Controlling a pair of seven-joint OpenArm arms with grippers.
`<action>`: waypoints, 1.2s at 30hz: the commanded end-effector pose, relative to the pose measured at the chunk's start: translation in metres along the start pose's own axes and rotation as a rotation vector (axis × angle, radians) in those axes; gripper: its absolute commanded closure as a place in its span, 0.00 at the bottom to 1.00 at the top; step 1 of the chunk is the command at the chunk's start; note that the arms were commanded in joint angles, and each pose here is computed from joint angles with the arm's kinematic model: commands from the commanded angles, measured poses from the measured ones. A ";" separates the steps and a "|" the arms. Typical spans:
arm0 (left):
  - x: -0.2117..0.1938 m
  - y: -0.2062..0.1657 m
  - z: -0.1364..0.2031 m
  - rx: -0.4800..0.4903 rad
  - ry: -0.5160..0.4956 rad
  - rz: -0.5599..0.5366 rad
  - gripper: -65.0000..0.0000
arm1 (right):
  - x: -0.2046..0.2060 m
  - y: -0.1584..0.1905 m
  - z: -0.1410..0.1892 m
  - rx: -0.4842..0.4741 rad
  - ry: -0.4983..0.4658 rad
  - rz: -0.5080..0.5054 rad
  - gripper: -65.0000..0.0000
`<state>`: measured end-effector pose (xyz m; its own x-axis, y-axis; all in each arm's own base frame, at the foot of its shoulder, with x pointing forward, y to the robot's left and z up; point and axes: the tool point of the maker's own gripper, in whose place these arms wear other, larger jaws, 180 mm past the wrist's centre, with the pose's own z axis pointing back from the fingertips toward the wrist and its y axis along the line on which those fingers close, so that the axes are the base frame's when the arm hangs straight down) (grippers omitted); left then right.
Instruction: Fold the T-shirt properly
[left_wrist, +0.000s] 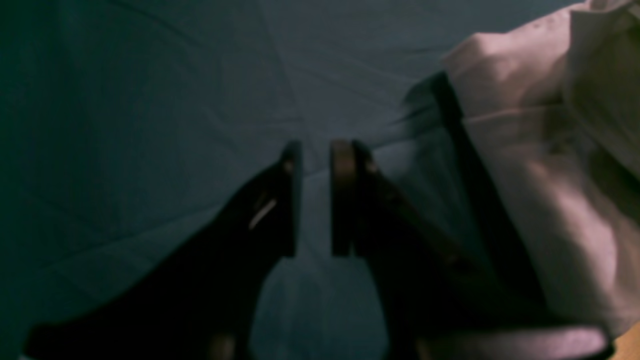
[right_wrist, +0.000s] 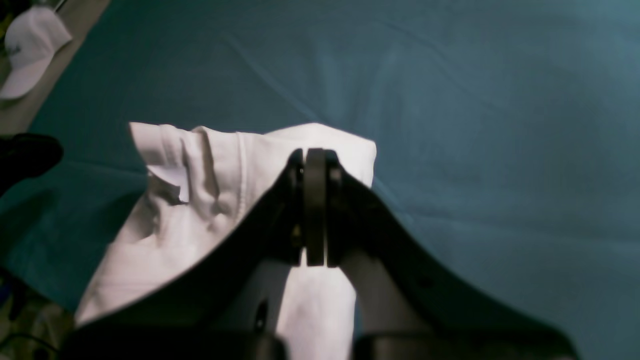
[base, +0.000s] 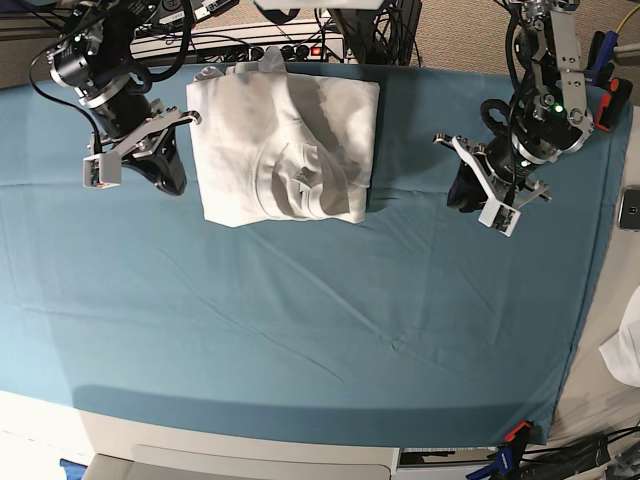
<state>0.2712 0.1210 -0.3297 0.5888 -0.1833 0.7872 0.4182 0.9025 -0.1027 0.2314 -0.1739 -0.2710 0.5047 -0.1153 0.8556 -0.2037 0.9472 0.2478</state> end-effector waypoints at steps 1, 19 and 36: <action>0.013 0.000 0.003 -0.001 -0.049 -0.011 0.82 | 0.004 0.004 -0.003 0.020 -0.022 -0.007 1.00; 0.016 0.000 0.003 -0.001 -0.060 -0.011 0.82 | -0.070 0.154 -0.028 0.495 0.217 -0.029 1.00; 0.016 0.002 0.003 0.006 -0.063 -0.016 0.82 | -0.042 0.193 -0.032 0.663 0.098 0.105 1.00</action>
<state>0.2733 0.1209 -0.3273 0.5759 -0.1788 0.7977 0.4175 0.9033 -0.0989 0.1943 0.0203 -0.2886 0.5578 0.0645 0.8274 -0.6948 0.5817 0.4231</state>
